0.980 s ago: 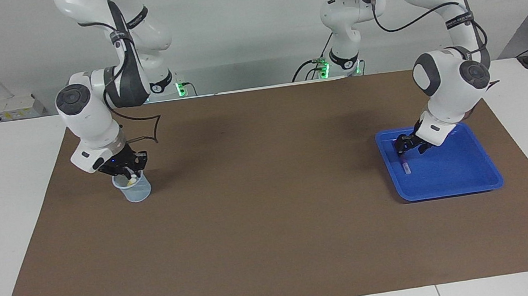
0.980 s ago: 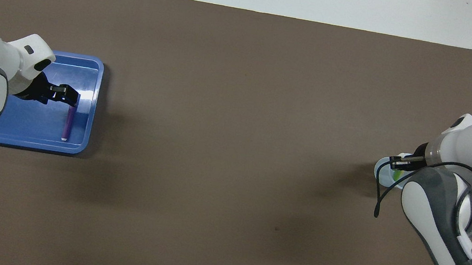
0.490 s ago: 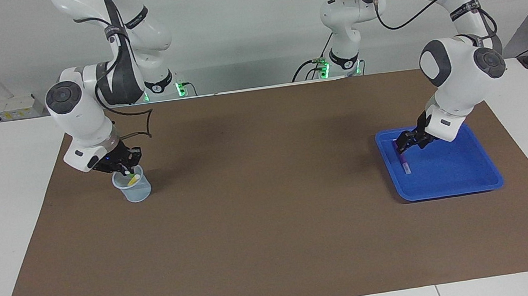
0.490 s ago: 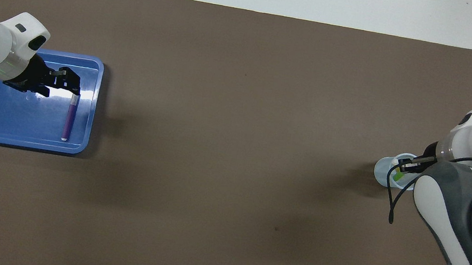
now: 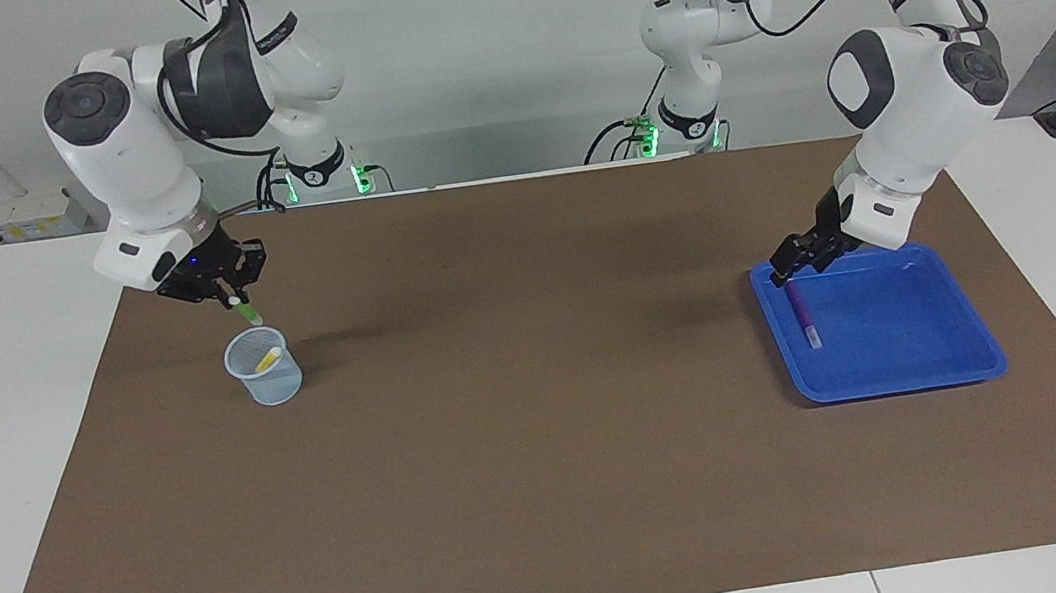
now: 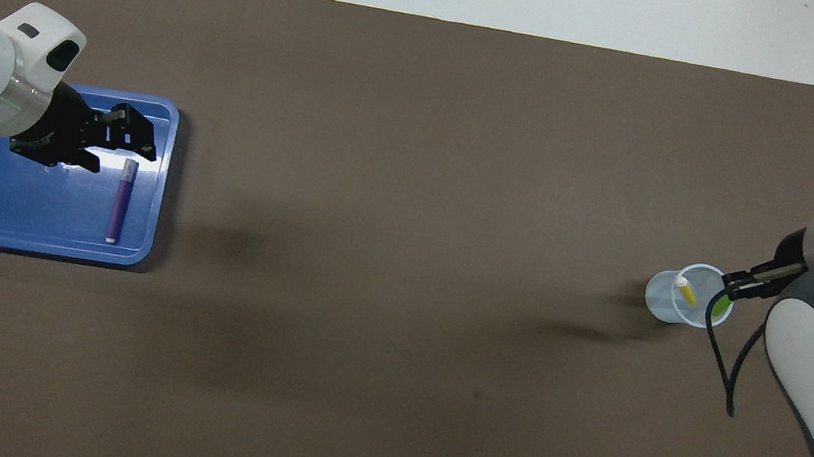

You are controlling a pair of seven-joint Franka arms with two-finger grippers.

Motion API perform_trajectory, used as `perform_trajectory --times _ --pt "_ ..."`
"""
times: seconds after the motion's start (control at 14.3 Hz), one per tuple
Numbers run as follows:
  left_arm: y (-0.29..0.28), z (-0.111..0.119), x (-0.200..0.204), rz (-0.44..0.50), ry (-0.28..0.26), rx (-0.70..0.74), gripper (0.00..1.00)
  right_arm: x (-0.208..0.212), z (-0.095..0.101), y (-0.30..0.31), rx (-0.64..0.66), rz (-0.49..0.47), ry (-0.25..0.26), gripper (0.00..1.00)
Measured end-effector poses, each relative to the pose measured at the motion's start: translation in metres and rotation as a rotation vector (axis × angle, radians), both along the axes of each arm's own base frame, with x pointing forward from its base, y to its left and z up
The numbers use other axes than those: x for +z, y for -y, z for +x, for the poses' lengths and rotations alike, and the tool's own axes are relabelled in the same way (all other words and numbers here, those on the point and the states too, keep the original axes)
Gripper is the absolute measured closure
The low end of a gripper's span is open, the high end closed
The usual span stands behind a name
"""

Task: Right arm passes pens to left for tray arrangement
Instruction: 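Grasp the green pen in the cup with the right gripper, then carry the green pen toward the left gripper while the left gripper approaches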

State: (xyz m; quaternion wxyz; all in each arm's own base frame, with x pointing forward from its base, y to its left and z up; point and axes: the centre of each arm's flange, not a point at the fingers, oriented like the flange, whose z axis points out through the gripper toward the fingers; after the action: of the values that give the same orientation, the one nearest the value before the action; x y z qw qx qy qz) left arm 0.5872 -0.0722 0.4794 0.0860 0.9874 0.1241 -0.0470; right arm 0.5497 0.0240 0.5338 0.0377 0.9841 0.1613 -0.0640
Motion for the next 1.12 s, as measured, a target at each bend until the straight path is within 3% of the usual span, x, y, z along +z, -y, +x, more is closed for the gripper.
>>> perform_trajectory --times 0.14,0.21,0.42,0.7,1.12 --pt "0.015 -0.003 0.017 -0.01 0.0 0.047 0.02 0.023 -0.001 -0.02 0.033 0.0 0.01 0.81" --pt "0.018 -0.005 0.024 -0.029 0.0 0.07 0.0 0.031 -0.002 -0.029 0.045 0.007 0.015 0.81" --pt "0.018 -0.011 0.039 -0.082 -0.003 0.108 0.0 0.044 -0.004 -0.057 0.004 0.093 0.027 0.81" --pt "0.025 -0.02 0.058 -0.112 -0.014 0.202 0.0 0.048 -0.006 -0.09 -0.169 0.252 0.015 0.81" --pt "0.036 -0.03 0.066 -0.255 -0.087 0.358 0.0 0.054 -0.006 -0.161 -0.408 0.423 0.039 0.81"
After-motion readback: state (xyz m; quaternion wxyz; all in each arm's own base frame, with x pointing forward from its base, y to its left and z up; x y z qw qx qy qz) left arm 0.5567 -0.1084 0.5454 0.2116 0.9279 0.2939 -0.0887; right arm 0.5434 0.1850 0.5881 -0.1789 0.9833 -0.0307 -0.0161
